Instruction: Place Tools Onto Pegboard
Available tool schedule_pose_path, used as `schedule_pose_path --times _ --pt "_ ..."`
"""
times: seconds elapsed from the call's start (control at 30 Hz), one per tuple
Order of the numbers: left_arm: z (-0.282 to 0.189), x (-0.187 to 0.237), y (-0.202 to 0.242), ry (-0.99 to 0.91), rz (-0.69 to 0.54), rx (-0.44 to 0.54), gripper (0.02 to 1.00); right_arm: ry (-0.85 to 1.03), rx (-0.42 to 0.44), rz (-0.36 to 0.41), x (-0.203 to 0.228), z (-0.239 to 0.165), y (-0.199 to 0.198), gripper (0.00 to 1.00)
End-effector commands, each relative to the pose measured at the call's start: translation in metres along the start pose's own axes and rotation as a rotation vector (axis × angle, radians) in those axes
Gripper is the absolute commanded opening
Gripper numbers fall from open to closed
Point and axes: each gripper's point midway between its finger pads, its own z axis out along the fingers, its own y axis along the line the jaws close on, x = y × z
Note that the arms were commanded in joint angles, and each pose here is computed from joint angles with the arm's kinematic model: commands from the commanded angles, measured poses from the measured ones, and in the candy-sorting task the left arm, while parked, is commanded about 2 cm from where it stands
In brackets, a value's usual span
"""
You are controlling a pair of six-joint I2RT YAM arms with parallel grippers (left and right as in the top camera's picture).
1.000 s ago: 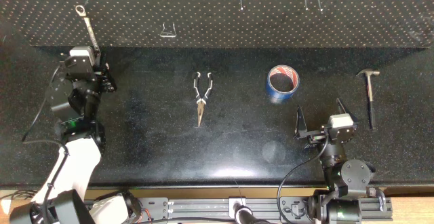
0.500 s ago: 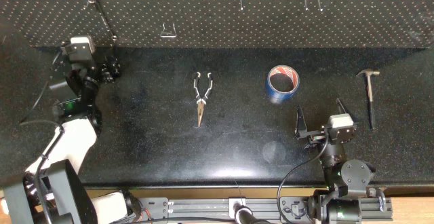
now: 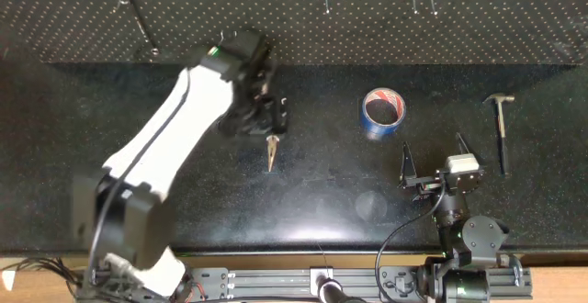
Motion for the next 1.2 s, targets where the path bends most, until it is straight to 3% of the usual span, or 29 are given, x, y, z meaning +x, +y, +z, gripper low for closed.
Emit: schedule_pose_path --times 0.03,0.2,0.27,0.63,1.2 --pt "0.023 -0.049 -0.007 0.012 0.018 -0.081 0.993 0.002 0.001 -0.013 0.002 0.000 0.000 0.985" --pt "0.049 -0.064 -0.007 0.009 -0.055 -0.082 0.993 0.002 0.001 -0.013 0.002 0.000 0.000 0.982" --pt "0.056 -0.068 0.003 0.001 -0.082 -0.136 0.993 0.002 0.001 -0.013 0.002 0.000 0.000 0.985" --pt "0.084 -0.070 -0.004 0.021 -0.043 -0.162 0.991 0.002 0.002 -0.013 0.002 0.000 0.000 0.985" --pt "0.102 -0.062 0.005 0.042 -0.092 -0.178 0.993 0.002 0.001 -0.013 0.002 0.000 0.000 0.985"
